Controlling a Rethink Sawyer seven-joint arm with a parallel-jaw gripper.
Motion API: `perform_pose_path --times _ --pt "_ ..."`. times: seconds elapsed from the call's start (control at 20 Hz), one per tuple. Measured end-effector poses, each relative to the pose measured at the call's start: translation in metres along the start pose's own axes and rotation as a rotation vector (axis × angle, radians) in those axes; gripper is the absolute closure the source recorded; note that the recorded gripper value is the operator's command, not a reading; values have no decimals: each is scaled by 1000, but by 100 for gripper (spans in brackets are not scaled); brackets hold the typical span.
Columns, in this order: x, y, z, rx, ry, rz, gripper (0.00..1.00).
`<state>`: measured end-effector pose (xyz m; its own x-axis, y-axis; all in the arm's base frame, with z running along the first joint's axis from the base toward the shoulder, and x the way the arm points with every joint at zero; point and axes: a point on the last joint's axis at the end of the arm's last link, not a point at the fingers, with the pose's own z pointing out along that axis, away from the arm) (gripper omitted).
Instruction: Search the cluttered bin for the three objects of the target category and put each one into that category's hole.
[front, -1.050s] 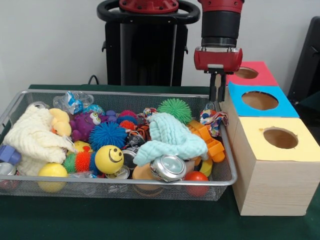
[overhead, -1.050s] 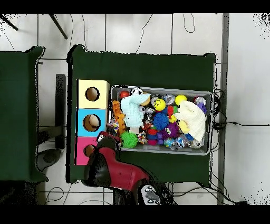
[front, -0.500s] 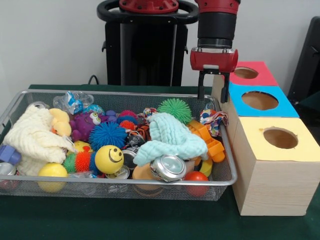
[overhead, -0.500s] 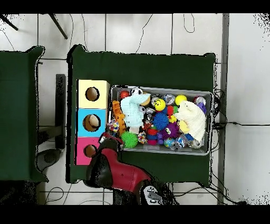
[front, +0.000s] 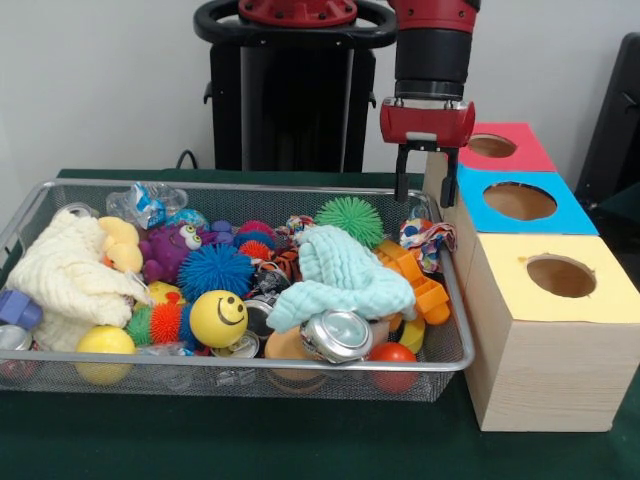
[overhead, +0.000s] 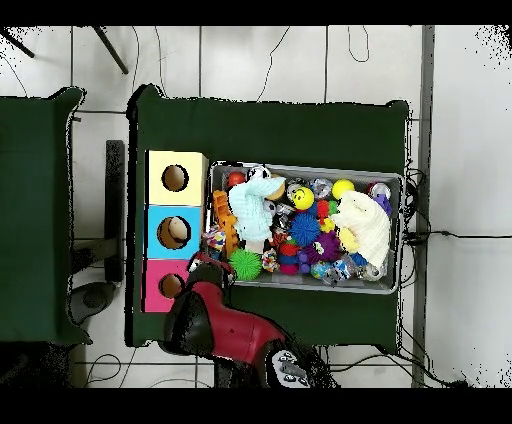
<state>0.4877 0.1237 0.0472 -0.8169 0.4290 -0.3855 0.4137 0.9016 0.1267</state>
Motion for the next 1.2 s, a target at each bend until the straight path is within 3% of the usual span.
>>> perform_pose_path --times 0.45,1.0,1.2 --pt "-1 -6 2 4 4 6 0" --pt "30 -20 23 19 54 -6 0" --pt "28 -23 28 14 7 13 0"
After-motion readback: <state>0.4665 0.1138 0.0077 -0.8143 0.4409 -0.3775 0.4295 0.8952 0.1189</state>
